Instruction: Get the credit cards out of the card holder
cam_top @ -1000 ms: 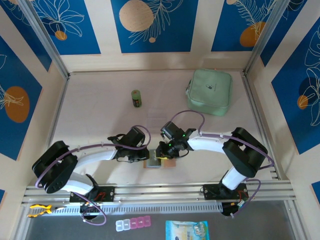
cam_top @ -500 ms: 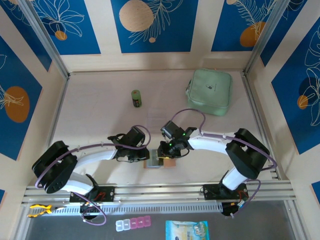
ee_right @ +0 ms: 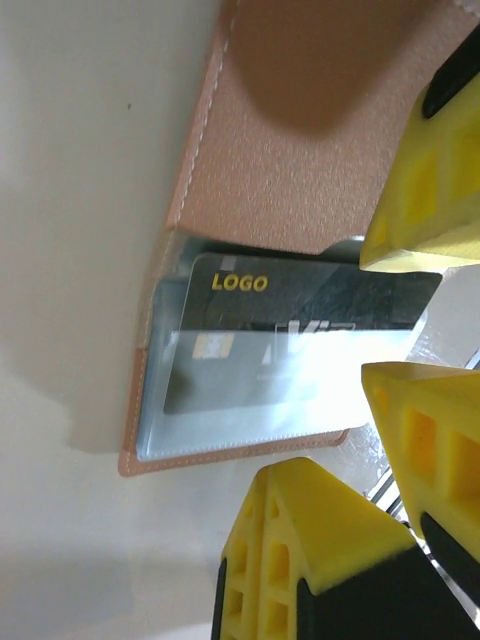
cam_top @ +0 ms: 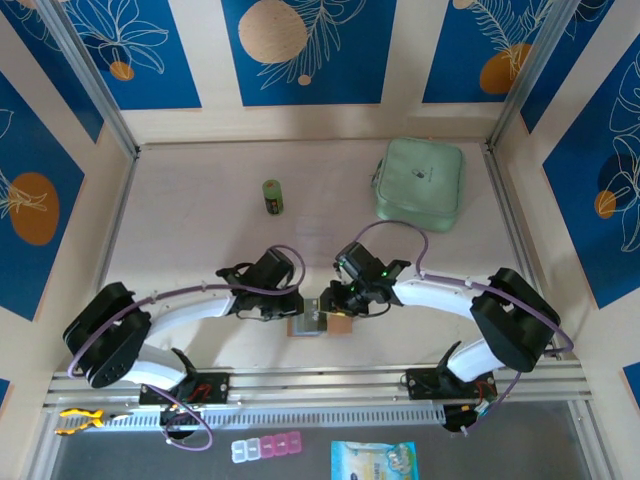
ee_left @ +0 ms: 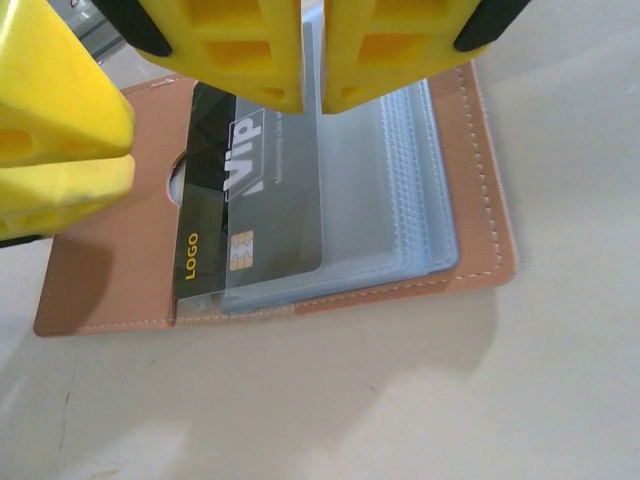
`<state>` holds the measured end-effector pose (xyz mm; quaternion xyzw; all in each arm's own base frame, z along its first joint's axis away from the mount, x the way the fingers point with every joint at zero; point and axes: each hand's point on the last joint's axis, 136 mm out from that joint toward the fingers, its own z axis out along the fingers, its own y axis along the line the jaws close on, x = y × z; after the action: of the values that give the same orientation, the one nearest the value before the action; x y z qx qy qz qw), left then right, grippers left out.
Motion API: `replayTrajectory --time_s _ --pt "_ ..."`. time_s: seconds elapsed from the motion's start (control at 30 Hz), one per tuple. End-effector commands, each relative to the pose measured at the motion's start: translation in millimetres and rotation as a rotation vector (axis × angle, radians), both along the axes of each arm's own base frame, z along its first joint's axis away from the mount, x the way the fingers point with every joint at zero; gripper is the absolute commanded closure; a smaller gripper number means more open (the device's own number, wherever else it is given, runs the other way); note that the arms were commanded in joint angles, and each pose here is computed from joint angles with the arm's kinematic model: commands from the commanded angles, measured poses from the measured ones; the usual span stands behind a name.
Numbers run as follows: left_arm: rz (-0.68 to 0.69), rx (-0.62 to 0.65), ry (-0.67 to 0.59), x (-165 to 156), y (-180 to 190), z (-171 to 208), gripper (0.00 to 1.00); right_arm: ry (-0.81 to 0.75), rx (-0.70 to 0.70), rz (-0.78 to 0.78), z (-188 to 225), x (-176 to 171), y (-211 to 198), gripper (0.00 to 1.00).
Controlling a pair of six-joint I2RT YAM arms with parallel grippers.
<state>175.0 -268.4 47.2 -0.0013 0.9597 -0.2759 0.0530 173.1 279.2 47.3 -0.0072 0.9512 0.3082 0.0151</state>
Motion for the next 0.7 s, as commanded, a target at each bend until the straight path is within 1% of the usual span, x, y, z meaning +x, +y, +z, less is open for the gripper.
replayTrajectory --time_s 0.0,0.4,0.67 --pt "-0.033 -0.039 0.01 -1.8 -18.9 5.6 0.88 0.011 0.058 -0.003 3.5 -1.9 2.5 0.68" --pt "-0.026 0.029 0.038 -7.1 -11.3 -16.5 0.89 0.05 0.093 -0.031 -18.2 -4.3 -7.0 0.68" --pt "-0.023 0.091 0.034 -8.9 1.8 -23.6 0.9 0.026 0.168 -0.004 -10.4 -2.3 1.5 0.7"
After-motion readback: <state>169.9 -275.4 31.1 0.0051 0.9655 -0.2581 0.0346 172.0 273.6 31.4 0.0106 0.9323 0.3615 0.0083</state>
